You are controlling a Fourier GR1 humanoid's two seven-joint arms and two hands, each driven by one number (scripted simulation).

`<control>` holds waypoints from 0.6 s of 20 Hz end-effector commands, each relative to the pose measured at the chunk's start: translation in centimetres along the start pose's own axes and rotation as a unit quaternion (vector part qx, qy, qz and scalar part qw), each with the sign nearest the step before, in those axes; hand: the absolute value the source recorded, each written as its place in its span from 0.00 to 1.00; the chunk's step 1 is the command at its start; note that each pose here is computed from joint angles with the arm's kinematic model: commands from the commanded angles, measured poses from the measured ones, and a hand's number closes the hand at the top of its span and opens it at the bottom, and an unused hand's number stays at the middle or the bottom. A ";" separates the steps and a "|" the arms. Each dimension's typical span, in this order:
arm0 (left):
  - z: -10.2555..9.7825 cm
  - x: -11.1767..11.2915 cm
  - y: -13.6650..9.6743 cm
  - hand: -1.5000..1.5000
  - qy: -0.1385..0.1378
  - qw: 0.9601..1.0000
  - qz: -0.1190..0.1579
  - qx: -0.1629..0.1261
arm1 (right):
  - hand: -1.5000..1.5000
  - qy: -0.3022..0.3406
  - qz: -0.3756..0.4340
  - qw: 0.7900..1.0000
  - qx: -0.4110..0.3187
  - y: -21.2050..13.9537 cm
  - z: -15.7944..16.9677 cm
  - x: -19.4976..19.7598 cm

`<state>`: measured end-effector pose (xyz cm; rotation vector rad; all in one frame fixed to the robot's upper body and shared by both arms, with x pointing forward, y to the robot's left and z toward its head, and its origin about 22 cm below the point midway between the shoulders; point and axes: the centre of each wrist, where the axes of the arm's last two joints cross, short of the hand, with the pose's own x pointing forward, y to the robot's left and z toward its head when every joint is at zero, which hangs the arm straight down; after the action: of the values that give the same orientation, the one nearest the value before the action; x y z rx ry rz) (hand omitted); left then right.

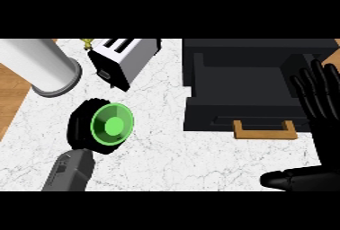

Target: Pick up the cup, place it into the drawer and close the drawer

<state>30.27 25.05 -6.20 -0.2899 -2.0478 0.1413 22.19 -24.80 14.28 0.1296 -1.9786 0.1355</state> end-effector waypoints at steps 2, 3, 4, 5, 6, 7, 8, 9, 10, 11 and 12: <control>-4.1 3.6 -5.5 1.00 -0.016 0.999 0.031 -0.042 | 0.00 -0.004 -0.007 1.000 0.000 0.1 -2.0 0.2; -3.1 4.8 -6.0 1.00 -0.012 0.998 0.037 -0.044 | 0.00 0.005 -0.005 1.000 -0.007 0.8 -0.2 -0.9; -6.2 6.4 -5.6 1.00 -0.028 0.999 0.029 -0.034 | 0.00 0.004 -0.005 1.000 -0.006 0.3 -0.2 1.0; -4.9 6.1 -5.8 1.00 -0.012 0.999 0.043 -0.031 | 0.00 -0.007 -0.005 1.000 -0.003 -1.3 0.1 0.2; -7.7 6.6 -7.2 1.00 -0.014 0.998 0.038 -0.044 | 0.00 0.003 0.000 1.000 -0.002 -0.4 0.1 -0.4; -7.3 7.3 -8.2 1.00 -0.019 0.998 0.040 -0.040 | 0.00 -0.001 0.006 1.000 0.009 -0.9 0.5 0.1; -8.0 8.9 -7.4 1.00 -0.017 0.998 0.044 -0.044 | 0.00 -0.010 -0.009 1.000 -0.006 0.6 -1.4 0.4; -8.5 8.3 -10.4 1.00 -0.021 0.998 0.037 -0.043 | 0.00 -0.005 -0.002 1.000 -0.002 -0.4 -1.4 -0.3; -10.4 8.3 -10.1 1.00 -0.026 0.998 0.026 -0.046 | 0.00 -0.007 -0.004 1.000 0.003 -0.2 -0.7 1.4; -10.0 9.3 -10.4 1.00 -0.027 0.998 0.022 -0.044 | 0.00 -0.004 0.002 1.000 -0.006 -1.4 0.6 0.6; -11.7 10.3 -10.5 1.00 -0.026 0.998 0.019 -0.050 | 0.00 -0.005 0.007 1.000 -0.007 0.9 1.7 -1.5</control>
<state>33.34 18.57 6.66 -0.3950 -2.0940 0.0915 22.16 -25.01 14.20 0.1258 -1.9865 0.1287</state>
